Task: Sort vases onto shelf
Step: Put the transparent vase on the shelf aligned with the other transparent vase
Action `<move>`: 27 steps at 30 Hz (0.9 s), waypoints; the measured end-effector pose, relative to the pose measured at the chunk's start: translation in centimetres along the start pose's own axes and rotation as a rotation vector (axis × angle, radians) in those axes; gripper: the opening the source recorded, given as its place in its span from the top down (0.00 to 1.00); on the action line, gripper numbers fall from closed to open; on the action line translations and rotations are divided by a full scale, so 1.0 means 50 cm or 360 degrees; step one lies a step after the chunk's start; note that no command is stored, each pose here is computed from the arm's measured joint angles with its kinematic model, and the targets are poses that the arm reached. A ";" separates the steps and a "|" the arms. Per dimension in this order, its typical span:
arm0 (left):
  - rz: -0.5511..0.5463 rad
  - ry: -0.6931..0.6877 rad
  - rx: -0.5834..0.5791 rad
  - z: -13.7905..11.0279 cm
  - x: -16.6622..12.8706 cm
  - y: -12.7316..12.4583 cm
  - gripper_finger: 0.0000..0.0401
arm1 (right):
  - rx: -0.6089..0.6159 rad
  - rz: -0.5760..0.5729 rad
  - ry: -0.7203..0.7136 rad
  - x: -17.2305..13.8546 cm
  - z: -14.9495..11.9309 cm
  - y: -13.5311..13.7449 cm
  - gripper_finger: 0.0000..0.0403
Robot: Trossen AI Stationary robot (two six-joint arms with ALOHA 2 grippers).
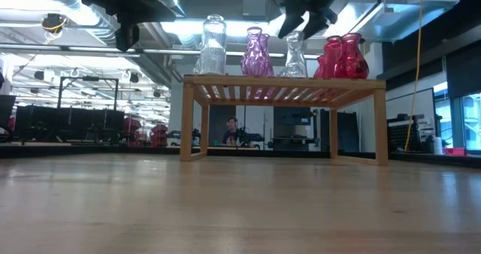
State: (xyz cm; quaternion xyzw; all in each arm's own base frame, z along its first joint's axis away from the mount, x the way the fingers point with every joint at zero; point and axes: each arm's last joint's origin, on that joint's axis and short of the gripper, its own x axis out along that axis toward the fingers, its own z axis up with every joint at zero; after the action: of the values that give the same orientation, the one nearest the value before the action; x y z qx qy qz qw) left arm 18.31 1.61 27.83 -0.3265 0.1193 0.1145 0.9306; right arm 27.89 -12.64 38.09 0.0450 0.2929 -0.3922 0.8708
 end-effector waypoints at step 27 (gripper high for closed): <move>-0.0431 0.1025 -0.0768 -0.038 -0.102 -0.063 1.00 | -0.0616 0.1572 -0.0390 -0.193 0.032 0.195 0.17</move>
State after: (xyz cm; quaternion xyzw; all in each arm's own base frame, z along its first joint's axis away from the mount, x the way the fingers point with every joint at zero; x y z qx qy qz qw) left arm 14.13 -2.66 29.72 -0.5669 0.3298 -0.0920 0.7493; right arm 30.54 -0.10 43.18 -0.0298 0.2002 0.1224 0.9716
